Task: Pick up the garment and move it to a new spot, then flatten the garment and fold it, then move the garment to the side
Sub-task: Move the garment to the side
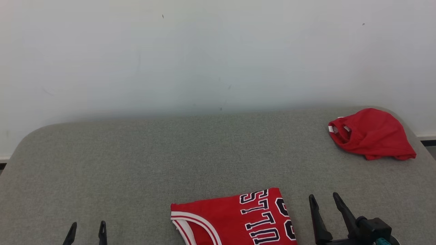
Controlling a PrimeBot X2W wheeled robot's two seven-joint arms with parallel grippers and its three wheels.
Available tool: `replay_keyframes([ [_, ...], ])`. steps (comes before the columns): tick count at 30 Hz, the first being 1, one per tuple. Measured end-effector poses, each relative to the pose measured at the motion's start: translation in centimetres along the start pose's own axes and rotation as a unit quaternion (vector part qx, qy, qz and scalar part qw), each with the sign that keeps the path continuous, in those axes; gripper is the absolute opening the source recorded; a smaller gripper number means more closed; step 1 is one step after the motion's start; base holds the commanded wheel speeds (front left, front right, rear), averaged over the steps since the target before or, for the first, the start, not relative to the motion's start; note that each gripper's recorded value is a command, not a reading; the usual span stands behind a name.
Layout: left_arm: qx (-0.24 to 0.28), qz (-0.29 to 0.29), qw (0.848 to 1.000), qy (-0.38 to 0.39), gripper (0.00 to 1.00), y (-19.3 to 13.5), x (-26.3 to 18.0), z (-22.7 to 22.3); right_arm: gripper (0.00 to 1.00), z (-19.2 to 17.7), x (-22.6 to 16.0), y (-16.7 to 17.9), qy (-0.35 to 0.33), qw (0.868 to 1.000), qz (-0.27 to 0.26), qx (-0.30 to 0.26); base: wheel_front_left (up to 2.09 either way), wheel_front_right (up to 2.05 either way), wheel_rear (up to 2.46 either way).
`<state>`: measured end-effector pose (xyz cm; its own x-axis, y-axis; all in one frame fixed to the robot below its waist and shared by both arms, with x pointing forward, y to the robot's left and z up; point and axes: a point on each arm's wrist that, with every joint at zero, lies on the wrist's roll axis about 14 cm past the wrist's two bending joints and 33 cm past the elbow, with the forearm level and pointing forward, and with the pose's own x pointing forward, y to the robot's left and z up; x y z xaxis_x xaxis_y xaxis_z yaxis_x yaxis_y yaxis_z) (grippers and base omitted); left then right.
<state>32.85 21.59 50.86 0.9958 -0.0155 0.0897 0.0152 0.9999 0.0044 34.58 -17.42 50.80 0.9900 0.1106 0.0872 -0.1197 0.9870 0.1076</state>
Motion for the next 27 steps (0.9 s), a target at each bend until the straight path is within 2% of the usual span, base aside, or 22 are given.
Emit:
replay_keyframes([
  [27,-0.011,0.006,1.0,0.001,1.0,0.38,-0.26,-0.13,1.0,-0.65,0.08,0.35,0.011,1.0,0.006,0.0,0.0,0.0,0.0],
])
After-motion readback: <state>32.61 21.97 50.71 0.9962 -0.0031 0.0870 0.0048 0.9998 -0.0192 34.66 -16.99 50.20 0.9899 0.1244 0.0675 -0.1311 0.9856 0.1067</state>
